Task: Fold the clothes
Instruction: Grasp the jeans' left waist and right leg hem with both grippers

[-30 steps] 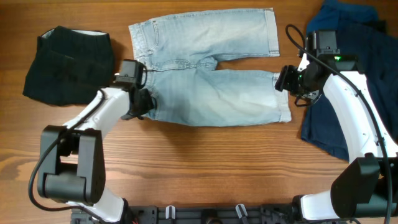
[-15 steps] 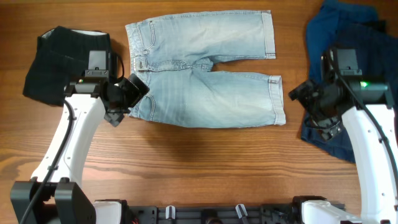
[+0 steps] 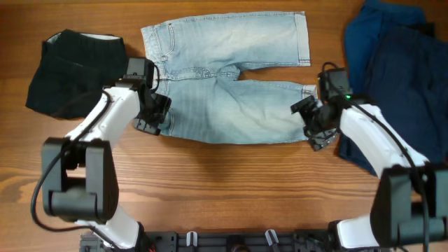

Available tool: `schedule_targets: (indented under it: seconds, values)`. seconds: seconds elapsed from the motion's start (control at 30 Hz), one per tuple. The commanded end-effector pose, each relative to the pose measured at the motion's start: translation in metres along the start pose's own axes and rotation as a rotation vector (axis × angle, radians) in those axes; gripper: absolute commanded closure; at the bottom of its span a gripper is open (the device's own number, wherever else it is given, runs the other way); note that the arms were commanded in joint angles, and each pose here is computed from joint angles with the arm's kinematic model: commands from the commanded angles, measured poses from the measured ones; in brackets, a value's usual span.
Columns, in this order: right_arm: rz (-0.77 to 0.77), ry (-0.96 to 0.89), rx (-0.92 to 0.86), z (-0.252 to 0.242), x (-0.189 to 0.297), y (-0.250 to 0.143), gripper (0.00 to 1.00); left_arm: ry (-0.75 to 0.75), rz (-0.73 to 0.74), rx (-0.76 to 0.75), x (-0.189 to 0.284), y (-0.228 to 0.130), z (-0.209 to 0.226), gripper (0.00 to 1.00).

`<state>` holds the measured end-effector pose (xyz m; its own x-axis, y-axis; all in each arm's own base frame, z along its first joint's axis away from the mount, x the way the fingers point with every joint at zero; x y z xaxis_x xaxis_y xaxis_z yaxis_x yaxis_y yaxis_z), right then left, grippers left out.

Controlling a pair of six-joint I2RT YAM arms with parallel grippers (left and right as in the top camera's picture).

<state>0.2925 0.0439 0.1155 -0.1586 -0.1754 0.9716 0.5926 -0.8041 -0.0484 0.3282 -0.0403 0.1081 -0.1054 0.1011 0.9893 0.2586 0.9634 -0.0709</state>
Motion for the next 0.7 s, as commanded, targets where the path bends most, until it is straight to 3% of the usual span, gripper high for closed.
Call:
schedule_targets:
  seconds: [0.0, 0.13, 0.27, 0.5, 0.57, 0.6, 0.63, 0.67]
  values:
    - [0.044, -0.057, -0.017, -0.003, -0.023, -0.002, 0.12, 0.037, -0.028, 0.04, -0.006, 0.003, 0.002, 0.39]
    - [0.059, -0.113, -0.013, -0.008, -0.045, 0.001, 0.27, 0.043, -0.054, 0.04, -0.006, 0.005, 0.003, 0.45]
    - [0.042, -0.126, 0.013, -0.009, -0.047, 0.003, 0.34, 0.058, -0.074, 0.04, -0.011, 0.007, 0.006, 0.44]
    - [0.035, -0.133, 0.068, -0.01, -0.047, 0.004, 0.36, 0.085, -0.079, 0.041, -0.033, 0.007, 0.027, 0.45]
    - [0.029, -0.131, 0.103, -0.009, -0.047, 0.004, 0.49, 0.076, -0.082, 0.038, -0.037, 0.007, 0.03, 0.5]
    - [0.029, -0.129, 0.13, -0.009, -0.047, 0.005, 0.62, 0.074, -0.083, 0.036, -0.039, 0.007, 0.031, 0.56]
    - [0.032, -0.128, 0.164, -0.009, -0.047, 0.005, 0.81, 0.08, -0.086, 0.036, -0.04, 0.007, 0.033, 0.73]
    - [0.033, -0.128, 0.184, -0.009, -0.047, 0.005, 0.95, 0.084, -0.087, 0.035, -0.04, 0.007, 0.033, 0.79]
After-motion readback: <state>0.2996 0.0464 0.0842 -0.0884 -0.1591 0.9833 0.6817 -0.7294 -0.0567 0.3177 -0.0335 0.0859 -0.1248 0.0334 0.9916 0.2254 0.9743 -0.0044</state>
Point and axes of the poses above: each gripper's point midway between its finger pads, its own x axis back along the fingers, its own z axis along the line the jaws close on, y = z × x, the point moved 9 cm from there along x, back along the fingers, and after that the axes turned 5 degrees about x, right-handed, at the moved point
